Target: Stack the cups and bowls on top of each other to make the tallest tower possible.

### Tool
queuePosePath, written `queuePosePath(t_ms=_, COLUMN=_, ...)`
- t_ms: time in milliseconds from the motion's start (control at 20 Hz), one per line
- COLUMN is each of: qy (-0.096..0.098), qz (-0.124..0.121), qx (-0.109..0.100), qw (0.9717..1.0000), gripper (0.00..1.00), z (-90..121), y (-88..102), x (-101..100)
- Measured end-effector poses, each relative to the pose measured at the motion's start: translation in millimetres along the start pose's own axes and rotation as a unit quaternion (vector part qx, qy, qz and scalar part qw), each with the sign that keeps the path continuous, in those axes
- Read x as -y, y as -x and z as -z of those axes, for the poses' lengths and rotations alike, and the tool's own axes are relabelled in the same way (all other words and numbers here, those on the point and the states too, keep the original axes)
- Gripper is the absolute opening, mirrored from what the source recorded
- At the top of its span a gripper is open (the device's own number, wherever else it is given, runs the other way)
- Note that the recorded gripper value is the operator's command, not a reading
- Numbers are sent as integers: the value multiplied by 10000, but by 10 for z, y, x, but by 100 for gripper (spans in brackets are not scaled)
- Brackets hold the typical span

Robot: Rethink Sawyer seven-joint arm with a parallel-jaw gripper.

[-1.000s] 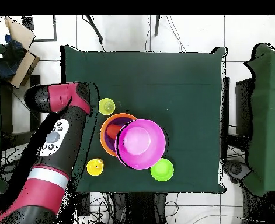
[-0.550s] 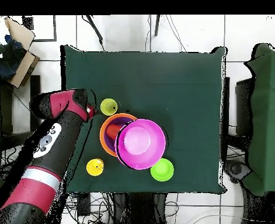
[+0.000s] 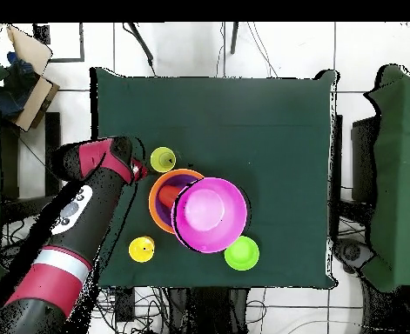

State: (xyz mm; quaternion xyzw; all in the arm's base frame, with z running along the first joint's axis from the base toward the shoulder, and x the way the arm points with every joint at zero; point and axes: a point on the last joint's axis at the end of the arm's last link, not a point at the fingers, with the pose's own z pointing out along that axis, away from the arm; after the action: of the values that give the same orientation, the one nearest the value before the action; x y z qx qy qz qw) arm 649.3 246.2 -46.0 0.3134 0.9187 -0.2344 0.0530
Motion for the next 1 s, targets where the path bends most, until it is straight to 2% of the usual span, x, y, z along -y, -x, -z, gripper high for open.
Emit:
queuePosePath(t_ms=250, qy=117, qz=-109, qx=-151, qw=9998, gripper=100, z=38, y=-26, x=-48)
queuePosePath(t_ms=350, qy=216, qz=-198, qx=-281, qw=9992, gripper=100, z=80, y=-39, x=-79)
queuePosePath(t_ms=550, qy=361, qz=-302, qx=-411, qw=9980, gripper=100, z=177, y=-25, x=-118)
queuePosePath(t_ms=750, qy=645, qz=-487, qx=-574, qw=9951, gripper=100, z=392, y=86, x=-182)
queuePosePath(t_ms=1000, qy=800, qz=-624, qx=-595, qw=9931, gripper=100, z=557, y=249, x=-167)
